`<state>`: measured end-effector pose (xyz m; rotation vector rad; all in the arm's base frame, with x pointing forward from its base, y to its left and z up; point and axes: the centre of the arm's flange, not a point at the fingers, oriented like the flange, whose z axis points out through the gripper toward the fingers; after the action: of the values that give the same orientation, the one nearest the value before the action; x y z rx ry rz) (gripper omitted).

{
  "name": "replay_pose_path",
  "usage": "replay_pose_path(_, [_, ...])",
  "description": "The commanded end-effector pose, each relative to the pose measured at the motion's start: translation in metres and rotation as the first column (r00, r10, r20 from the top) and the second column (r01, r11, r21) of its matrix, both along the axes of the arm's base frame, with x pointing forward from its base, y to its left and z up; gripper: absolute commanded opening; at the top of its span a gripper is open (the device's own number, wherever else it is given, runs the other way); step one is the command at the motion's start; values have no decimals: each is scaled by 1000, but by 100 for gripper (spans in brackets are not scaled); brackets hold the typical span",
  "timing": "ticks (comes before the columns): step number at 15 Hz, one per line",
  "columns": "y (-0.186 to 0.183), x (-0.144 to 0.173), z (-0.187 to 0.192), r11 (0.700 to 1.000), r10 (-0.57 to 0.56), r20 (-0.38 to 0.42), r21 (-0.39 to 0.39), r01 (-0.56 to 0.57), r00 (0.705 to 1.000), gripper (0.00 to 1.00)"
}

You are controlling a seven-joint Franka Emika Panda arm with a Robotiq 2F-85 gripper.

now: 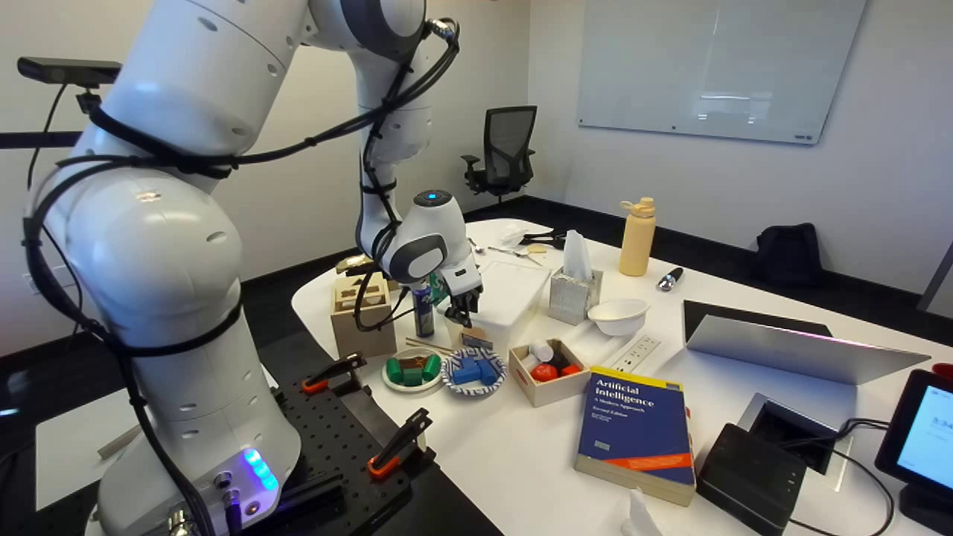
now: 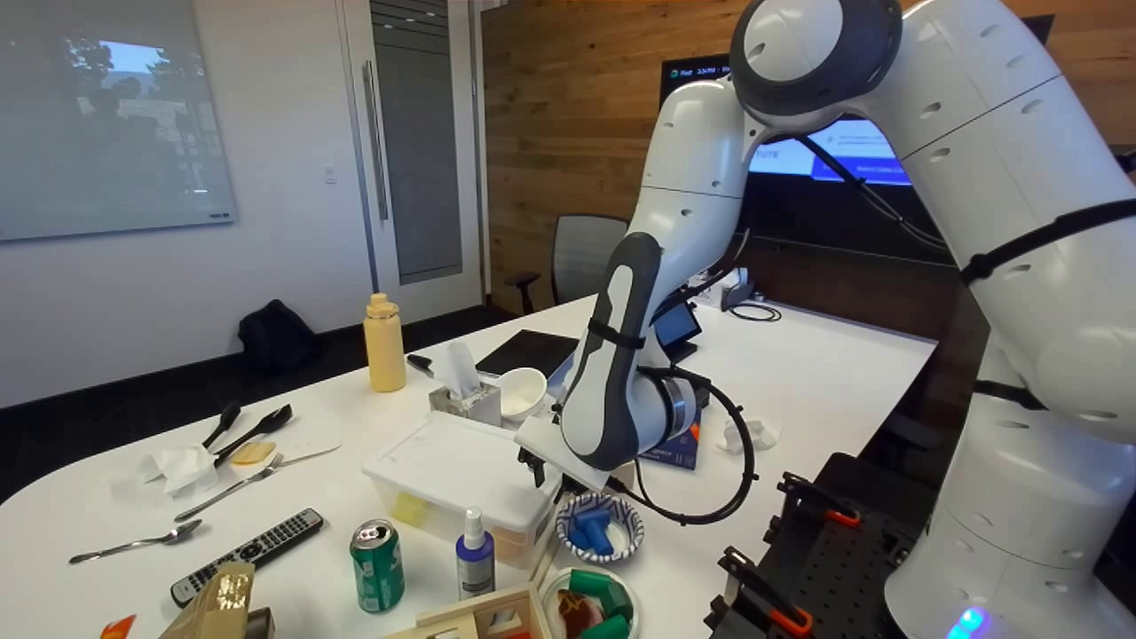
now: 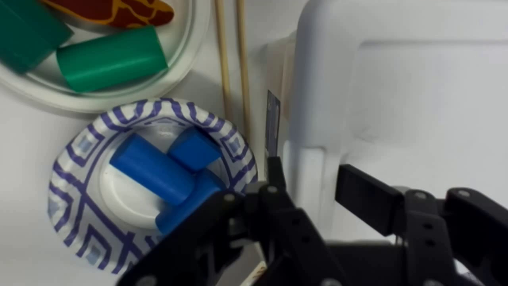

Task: Uncover the lunchbox

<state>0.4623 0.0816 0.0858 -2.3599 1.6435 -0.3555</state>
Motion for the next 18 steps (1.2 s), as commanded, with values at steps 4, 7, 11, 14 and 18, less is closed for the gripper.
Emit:
replay_pose_path(4, [5, -16, 9, 993, 112, -45, 32, -110, 993, 14])
replay_pose_path(7, [4, -11, 19, 989, 148, -53, 16, -147, 988, 14])
replay_pose_path(11, [7, -3, 37, 977, 211, -94, 9, -212, 973, 14])
replay_pose_path(14, [10, 4, 55, 968, 248, -115, -3, -250, 962, 14])
replay_pose_path(18, [6, 11, 75, 968, 244, -83, -35, -247, 966, 14])
